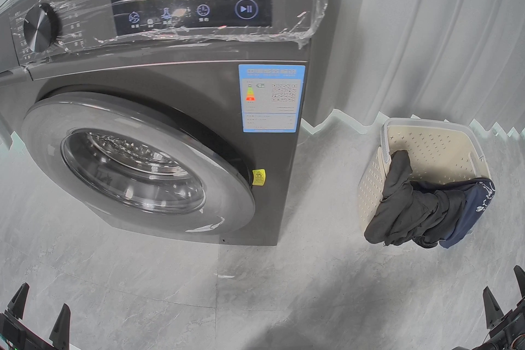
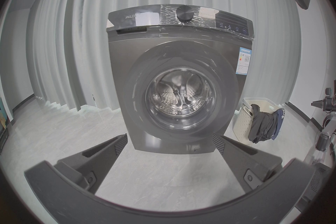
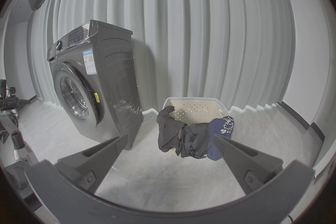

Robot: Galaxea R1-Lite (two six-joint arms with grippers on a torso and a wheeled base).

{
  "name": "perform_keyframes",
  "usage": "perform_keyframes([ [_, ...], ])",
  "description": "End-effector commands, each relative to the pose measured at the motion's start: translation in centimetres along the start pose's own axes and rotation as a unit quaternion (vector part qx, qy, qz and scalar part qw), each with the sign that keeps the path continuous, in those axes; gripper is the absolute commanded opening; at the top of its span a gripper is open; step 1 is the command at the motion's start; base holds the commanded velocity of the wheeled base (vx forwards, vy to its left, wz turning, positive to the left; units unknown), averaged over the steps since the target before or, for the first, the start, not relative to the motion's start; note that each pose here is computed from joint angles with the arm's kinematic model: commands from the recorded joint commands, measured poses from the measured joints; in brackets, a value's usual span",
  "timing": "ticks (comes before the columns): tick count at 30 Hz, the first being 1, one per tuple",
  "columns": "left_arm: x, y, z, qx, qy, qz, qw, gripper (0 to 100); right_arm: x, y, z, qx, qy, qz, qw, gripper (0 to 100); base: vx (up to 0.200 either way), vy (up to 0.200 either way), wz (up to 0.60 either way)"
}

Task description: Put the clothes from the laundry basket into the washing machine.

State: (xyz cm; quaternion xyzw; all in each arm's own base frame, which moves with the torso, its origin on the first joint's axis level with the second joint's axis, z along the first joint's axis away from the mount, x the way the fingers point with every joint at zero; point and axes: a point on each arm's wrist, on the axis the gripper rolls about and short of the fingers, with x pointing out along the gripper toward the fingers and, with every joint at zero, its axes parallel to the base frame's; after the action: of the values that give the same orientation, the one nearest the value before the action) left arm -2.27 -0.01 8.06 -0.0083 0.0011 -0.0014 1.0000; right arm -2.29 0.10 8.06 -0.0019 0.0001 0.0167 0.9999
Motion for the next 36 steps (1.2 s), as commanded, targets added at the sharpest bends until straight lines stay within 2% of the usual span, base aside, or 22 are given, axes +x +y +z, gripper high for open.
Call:
perform_keyframes([
  [1,0.0,0.01,-0.48,0.0,0.0,0.0,1.0,100,0.11,0.0,-0.45,0.0,0.008,0.0,1.0,100,0.0,0.2,0.0],
  [14,0.0,0.01,-0.48,-0.001,0.0,0.0,1.0,100,0.11,0.0,-0.45,-0.001,0.008,0.0,1.0,100,0.0,0.2,-0.05],
  [19,0.0,0.01,-0.48,-0.001,0.0,0.0,1.0,100,0.11,0.0,-0.45,-0.001,0.008,0.0,1.0,100,0.0,0.0,-0.6],
  [23,0.02,0.01,-0.48,-0.001,0.001,0.0,1.0,100,0.11,0.0,-0.45,0.0,0.008,0.0,1.0,100,0.0,0.0,0.0],
  [36,0.02,0.01,-0.48,-0.001,0.001,0.0,1.0,100,0.11,0.0,-0.45,-0.001,0.008,0.0,1.0,100,0.0,0.2,0.0],
])
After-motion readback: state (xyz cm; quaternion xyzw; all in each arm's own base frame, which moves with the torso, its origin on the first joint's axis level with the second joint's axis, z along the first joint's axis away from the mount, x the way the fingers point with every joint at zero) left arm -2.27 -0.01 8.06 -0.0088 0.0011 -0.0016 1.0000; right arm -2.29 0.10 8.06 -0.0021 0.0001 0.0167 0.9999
